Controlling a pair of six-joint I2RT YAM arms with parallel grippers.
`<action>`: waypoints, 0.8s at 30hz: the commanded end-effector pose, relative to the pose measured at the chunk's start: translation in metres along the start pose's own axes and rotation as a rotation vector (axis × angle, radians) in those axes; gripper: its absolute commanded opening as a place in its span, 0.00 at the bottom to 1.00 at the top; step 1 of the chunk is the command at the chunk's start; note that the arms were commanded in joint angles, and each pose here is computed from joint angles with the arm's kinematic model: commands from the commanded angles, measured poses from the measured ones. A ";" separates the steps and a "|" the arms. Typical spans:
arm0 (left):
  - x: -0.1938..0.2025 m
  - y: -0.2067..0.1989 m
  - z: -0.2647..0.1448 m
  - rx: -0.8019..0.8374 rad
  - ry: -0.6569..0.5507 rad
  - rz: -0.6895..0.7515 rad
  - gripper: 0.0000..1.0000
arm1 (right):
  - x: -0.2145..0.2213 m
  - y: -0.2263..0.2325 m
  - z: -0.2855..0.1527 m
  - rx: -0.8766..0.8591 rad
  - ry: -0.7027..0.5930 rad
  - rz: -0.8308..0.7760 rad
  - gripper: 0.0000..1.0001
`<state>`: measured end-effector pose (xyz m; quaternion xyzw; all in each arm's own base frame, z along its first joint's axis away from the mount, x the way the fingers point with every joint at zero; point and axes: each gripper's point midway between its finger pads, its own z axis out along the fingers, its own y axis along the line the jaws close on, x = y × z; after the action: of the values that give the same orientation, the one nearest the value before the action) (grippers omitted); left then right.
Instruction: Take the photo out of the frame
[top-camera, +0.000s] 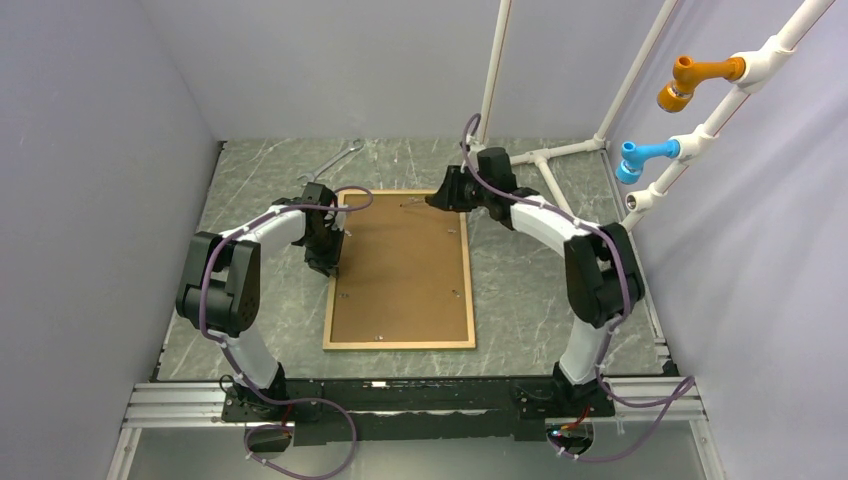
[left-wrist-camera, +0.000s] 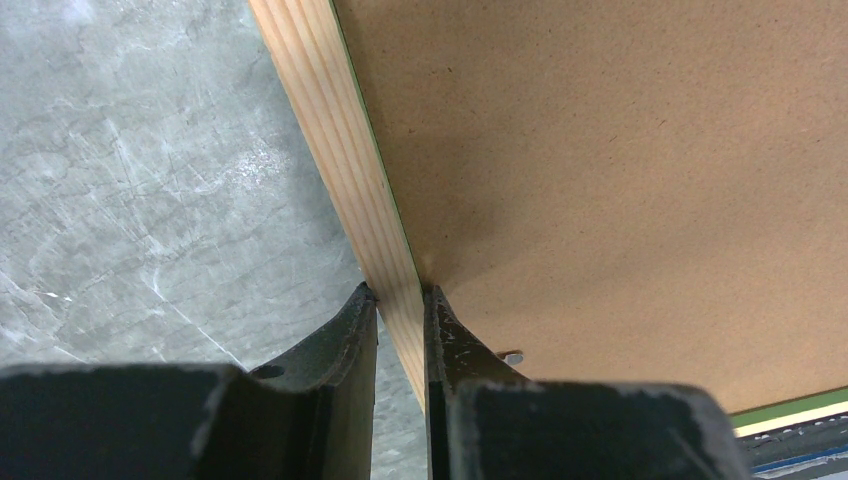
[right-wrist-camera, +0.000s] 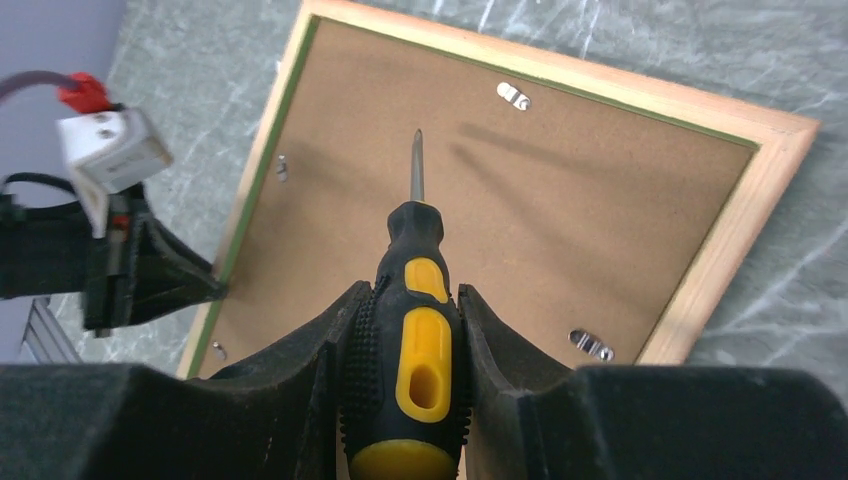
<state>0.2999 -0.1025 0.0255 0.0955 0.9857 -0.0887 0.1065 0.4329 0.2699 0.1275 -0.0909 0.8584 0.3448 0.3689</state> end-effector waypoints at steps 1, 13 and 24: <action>0.000 -0.002 -0.007 0.017 0.002 0.064 0.00 | -0.045 0.035 -0.056 -0.006 -0.159 -0.068 0.00; -0.001 -0.002 -0.005 0.027 0.012 0.062 0.00 | 0.001 -0.051 -0.180 0.287 -0.455 0.289 0.00; 0.001 -0.001 -0.003 0.027 0.026 0.060 0.00 | 0.068 -0.171 -0.280 0.670 -0.736 0.711 0.00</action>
<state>0.2999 -0.1018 0.0258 0.0956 0.9860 -0.0888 0.1041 0.3034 -0.0008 0.1373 0.3509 0.7597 0.1863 0.5148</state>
